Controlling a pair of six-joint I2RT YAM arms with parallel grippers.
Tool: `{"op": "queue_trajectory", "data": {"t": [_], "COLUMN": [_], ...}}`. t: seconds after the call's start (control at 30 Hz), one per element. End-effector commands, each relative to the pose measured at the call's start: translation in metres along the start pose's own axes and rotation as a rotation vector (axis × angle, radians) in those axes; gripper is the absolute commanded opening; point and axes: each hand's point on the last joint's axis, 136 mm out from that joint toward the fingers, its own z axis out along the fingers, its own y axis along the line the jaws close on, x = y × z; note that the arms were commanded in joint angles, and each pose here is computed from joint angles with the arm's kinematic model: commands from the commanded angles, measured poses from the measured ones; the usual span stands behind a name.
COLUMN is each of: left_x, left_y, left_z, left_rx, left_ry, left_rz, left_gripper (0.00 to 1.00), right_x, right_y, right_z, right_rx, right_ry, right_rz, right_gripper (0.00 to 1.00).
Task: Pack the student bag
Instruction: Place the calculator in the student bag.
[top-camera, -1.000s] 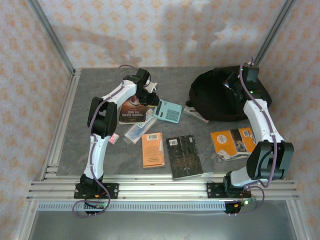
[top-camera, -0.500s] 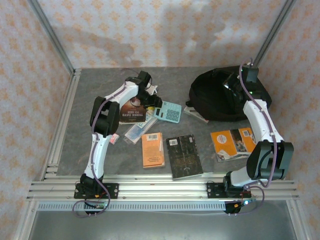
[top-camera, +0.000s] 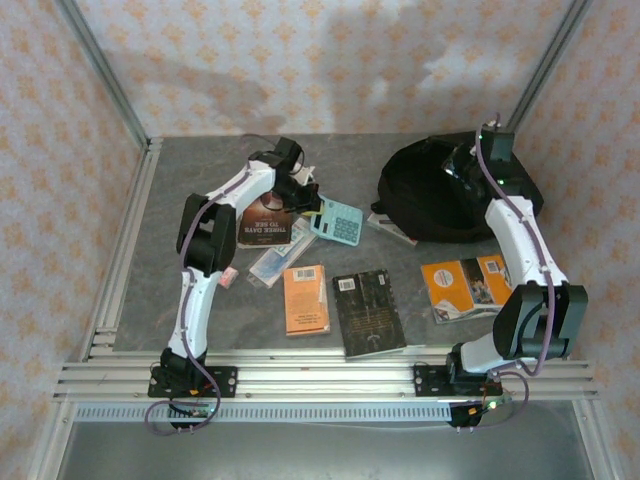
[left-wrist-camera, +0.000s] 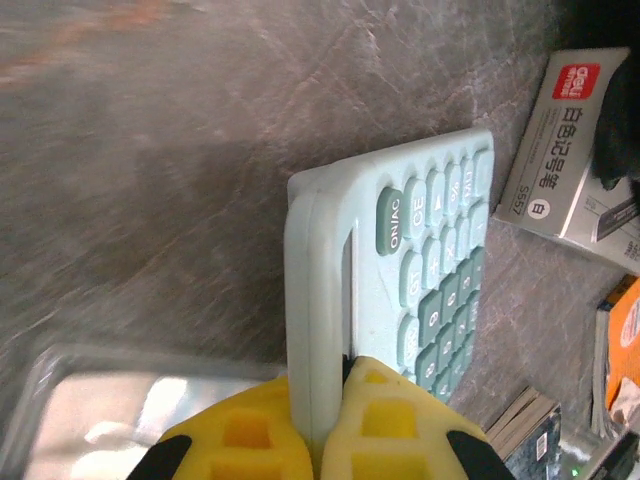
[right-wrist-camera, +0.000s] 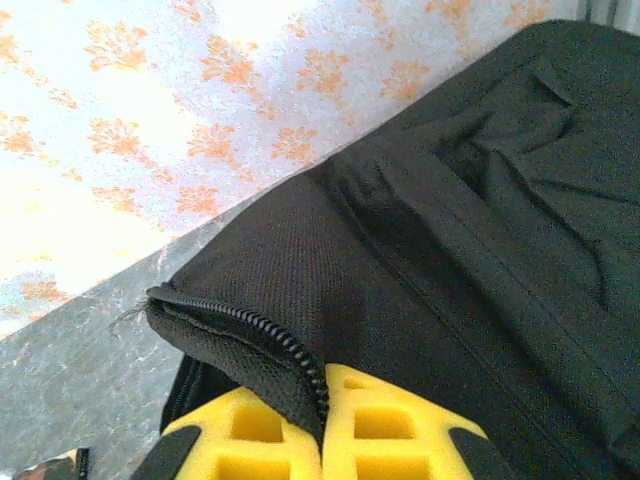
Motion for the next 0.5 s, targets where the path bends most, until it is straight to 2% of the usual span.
{"op": "queue_trajectory", "data": {"t": [0.0, 0.13, 0.33, 0.47], "left_x": [-0.031, -0.041, -0.052, -0.047], "left_y": [-0.012, -0.033, -0.086, -0.131], "left_z": [-0.068, -0.11, -0.168, -0.177], "left_rx": [-0.041, -0.026, 0.115, 0.132], "left_ry": [-0.204, -0.313, -0.473, -0.501], "left_rz": [-0.043, -0.083, -0.139, -0.113], "left_gripper": [0.0, 0.0, 0.0, 0.0], "right_x": [-0.029, -0.035, -0.034, -0.027], "right_y": [0.034, 0.05, 0.073, 0.081], "right_z": [-0.018, -0.023, -0.027, -0.025], "right_rx": [-0.079, -0.105, -0.153, -0.168], "right_ry": [-0.058, -0.06, -0.053, -0.042], "right_rz": [-0.051, -0.071, -0.085, -0.072], "right_gripper": [0.0, 0.0, 0.0, 0.0]}}
